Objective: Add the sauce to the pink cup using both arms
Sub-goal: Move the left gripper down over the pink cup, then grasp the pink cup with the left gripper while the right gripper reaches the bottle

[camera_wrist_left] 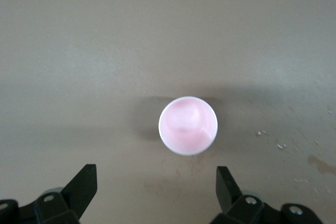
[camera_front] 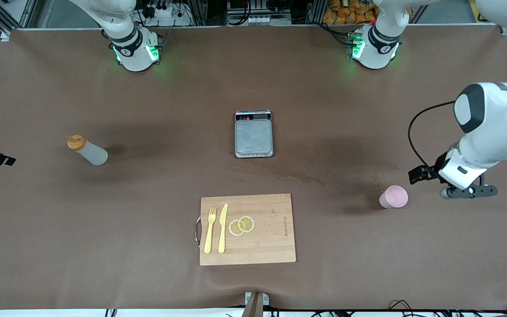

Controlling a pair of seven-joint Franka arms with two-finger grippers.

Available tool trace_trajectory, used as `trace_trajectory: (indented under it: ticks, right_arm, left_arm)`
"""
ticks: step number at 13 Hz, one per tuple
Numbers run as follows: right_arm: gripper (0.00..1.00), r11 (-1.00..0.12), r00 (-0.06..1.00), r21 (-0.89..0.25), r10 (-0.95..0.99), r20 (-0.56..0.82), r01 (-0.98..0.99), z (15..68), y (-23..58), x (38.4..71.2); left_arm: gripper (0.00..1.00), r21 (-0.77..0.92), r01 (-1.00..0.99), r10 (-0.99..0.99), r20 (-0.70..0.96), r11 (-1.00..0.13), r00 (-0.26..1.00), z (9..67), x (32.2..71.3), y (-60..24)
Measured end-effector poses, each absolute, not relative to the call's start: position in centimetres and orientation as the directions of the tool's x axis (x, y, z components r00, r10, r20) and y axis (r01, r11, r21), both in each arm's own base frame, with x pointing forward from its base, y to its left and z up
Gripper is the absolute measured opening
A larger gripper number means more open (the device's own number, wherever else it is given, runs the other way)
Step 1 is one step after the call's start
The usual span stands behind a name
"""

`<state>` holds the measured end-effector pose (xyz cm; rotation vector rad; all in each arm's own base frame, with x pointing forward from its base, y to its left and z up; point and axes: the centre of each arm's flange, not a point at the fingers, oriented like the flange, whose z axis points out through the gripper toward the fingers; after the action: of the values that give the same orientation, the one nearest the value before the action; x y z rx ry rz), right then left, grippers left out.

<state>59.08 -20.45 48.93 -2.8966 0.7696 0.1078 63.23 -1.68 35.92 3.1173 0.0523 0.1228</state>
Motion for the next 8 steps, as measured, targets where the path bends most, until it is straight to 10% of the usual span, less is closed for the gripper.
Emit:
trace_trajectory:
  ticks: [8]
  right_arm:
    - [1.0,-0.637,0.634,-0.156,-0.648,-0.422,-0.755,38.7,-27.8,56.1]
  left_arm:
    - [0.98,0.028,0.059,0.06,0.044,-0.998,0.997,28.4,64.1,0.2]
